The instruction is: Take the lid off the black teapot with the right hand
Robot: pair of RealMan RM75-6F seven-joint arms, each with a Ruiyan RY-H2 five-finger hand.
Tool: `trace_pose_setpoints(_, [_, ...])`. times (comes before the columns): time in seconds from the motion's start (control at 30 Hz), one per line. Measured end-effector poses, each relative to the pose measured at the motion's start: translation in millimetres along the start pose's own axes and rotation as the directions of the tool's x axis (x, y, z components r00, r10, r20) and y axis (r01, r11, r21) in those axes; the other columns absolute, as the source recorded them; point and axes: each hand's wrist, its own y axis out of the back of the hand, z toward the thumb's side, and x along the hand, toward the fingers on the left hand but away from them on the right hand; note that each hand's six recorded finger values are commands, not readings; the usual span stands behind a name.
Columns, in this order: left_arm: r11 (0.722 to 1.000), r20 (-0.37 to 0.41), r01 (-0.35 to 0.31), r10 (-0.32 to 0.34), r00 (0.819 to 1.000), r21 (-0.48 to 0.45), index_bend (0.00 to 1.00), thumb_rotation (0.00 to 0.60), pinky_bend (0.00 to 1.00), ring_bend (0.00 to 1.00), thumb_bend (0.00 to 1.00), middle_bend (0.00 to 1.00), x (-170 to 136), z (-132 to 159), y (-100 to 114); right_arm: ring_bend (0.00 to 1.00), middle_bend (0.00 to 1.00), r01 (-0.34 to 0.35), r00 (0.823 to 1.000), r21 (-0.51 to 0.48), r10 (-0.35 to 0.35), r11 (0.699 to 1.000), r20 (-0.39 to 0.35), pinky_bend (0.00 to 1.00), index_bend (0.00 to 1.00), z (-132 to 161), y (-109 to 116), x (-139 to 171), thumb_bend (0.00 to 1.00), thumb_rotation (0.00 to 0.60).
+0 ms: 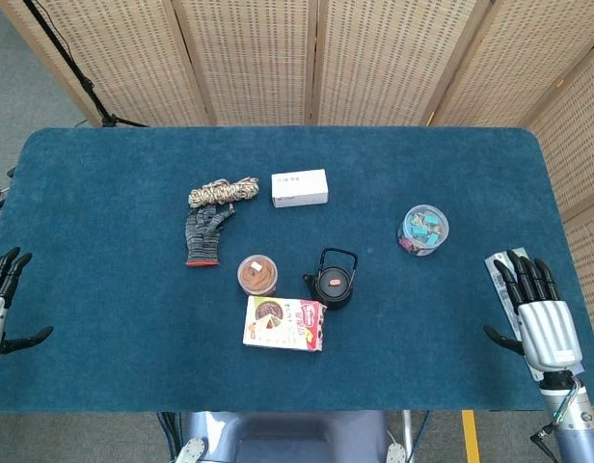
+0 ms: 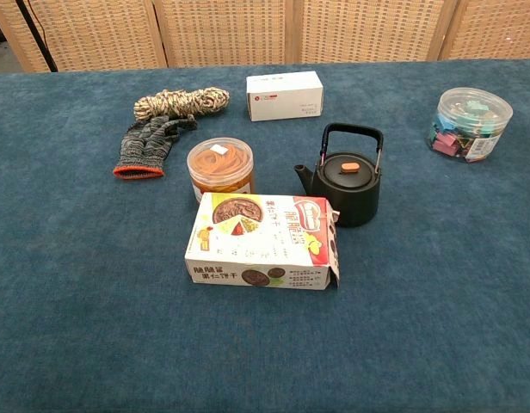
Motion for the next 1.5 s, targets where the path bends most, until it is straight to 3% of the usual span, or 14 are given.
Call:
trace_pose_setpoints(0.3, [1.0, -0.004, -0.019, 0.019, 1.0, -0.012, 0.0, 0.6, 0.0, 0.0, 0.0, 0.0, -3.1, -2.1, 4.3, 0.0, 0.0, 0.012, 1.0, -0.038, -0.013, 0.999, -0.018, 0.0, 0.0, 6.8, -3.1, -0.5, 0.0, 0.6])
trace_pose_setpoints(0.47, [0.999, -0.007, -0.028, 0.028, 1.0, -0.022, 0.0, 0.6, 0.0, 0.0, 0.0, 0.0, -3.3, -2.4, 6.9, 0.0, 0.0, -0.015, 0.999, -0.079, 0.011, 0.997, -0.052, 0.0, 0.0, 19.0, -7.8, -10.2, 0.0, 0.6])
trace_pose_setpoints(0.57, [0.999, -0.007, -0.033, 0.033, 0.999, -0.027, 0.0, 0.6, 0.0, 0.0, 0.0, 0.0, -2.7, -1.7, 8.3, 0.0, 0.0, -0.05, 0.994, -0.109, 0.039, 0.993, -0.101, 0.0, 0.0, 37.4, -9.6, -21.4, 0.0, 0.6])
trace_pose_setpoints(0.67, [0.999, -0.007, -0.032, 0.032, 0.999, -0.028, 0.0, 0.6, 0.0, 0.0, 0.0, 0.0, -2.0, -1.4, 8.1, 0.0, 0.0, -0.085, 0.985, -0.14, 0.061, 0.987, -0.162, 0.0, 0.09, 63.7, -8.8, -34.2, 0.0, 0.6])
trace_pose_setpoints(0.8, [0.999, -0.012, -0.025, 0.025, 1.0, -0.027, 0.0, 0.6, 0.0, 0.0, 0.0, 0.0, 0.2, -2.2, 6.9, 0.0, 0.0, -0.128, 0.966, -0.193, 0.077, 0.973, -0.248, 0.0, 0.28, 109.4, -3.6, -51.6, 0.15, 0.6])
trace_pose_setpoints(0.93, [0.999, -0.018, -0.019, 0.018, 1.0, -0.031, 0.0, 0.6, 0.0, 0.0, 0.0, 0.0, 2.9, -3.7, 6.8, 0.0, 0.0, -0.127, 0.951, -0.174, 0.071, 0.976, -0.3, 0.0, 0.32, 145.4, 2.4, -69.4, 0.29, 0.6])
trace_pose_setpoints(1.17, [0.999, -0.017, -0.016, 0.015, 1.0, -0.038, 0.0, 0.6, 0.0, 0.0, 0.0, 0.0, 3.2, -3.7, 7.8, 0.0, 0.0, -0.156, 0.944, -0.124, 0.111, 0.98, -0.31, 0.0, 0.34, 197.2, -7.3, -99.7, 0.36, 0.6])
trace_pose_setpoints(1.5, [0.999, -0.007, -0.025, 0.025, 1.0, -0.042, 0.0, 0.6, 0.0, 0.0, 0.0, 0.0, 3.2, -1.7, 11.6, 0.0, 0.0, -0.268, 0.931, -0.085, 0.235, 0.96, -0.28, 0.0, 0.37, 245.1, -47.5, -115.7, 0.38, 0.6])
